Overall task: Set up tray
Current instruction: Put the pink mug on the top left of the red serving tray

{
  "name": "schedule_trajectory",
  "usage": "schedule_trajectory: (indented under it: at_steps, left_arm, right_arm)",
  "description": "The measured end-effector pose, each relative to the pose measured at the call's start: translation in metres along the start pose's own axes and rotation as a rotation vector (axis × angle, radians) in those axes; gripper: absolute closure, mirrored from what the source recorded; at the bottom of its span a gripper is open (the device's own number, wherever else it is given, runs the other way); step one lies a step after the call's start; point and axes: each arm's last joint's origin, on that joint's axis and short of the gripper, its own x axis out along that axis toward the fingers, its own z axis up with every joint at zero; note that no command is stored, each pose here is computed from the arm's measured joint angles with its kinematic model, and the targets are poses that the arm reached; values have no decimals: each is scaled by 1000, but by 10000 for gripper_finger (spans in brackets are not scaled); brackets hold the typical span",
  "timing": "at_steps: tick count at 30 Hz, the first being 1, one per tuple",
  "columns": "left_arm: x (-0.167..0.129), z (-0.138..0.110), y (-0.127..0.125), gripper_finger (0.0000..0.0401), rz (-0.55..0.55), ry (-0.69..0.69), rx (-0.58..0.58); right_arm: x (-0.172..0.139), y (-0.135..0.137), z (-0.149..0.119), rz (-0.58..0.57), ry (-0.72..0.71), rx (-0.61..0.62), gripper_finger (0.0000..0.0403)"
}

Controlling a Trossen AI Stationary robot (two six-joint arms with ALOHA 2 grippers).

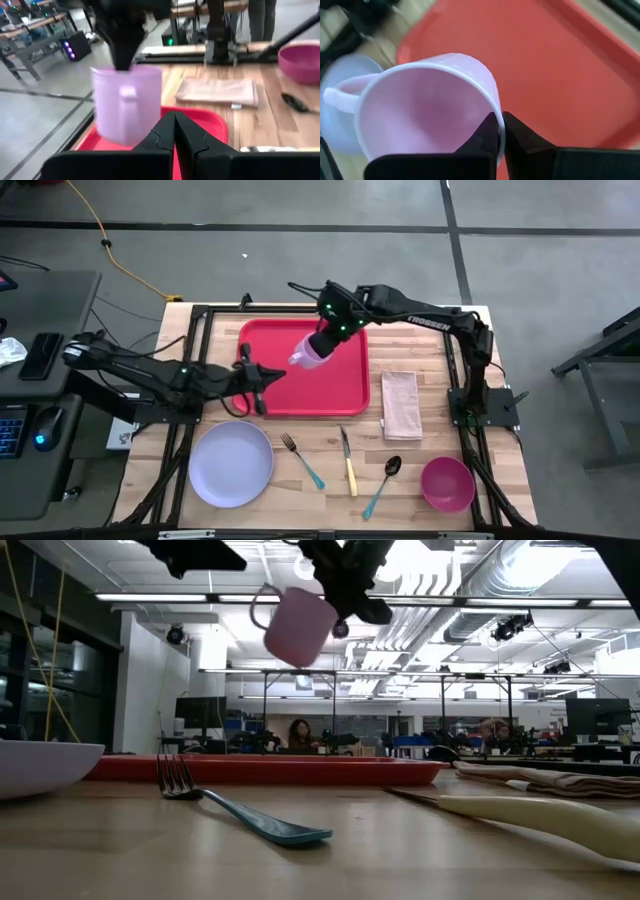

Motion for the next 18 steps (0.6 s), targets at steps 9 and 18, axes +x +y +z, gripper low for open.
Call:
schedule_trajectory:
  at_steps: [9,18]
  left_arm:
    - [9,-6,-4,342,67,39,-57]
    - [9,-6,-3,240,122,34,-93]
  right_arm:
    - [3,4,-2,6,-4,5,403]
    - [3,2,-4,-30,7,-9,403]
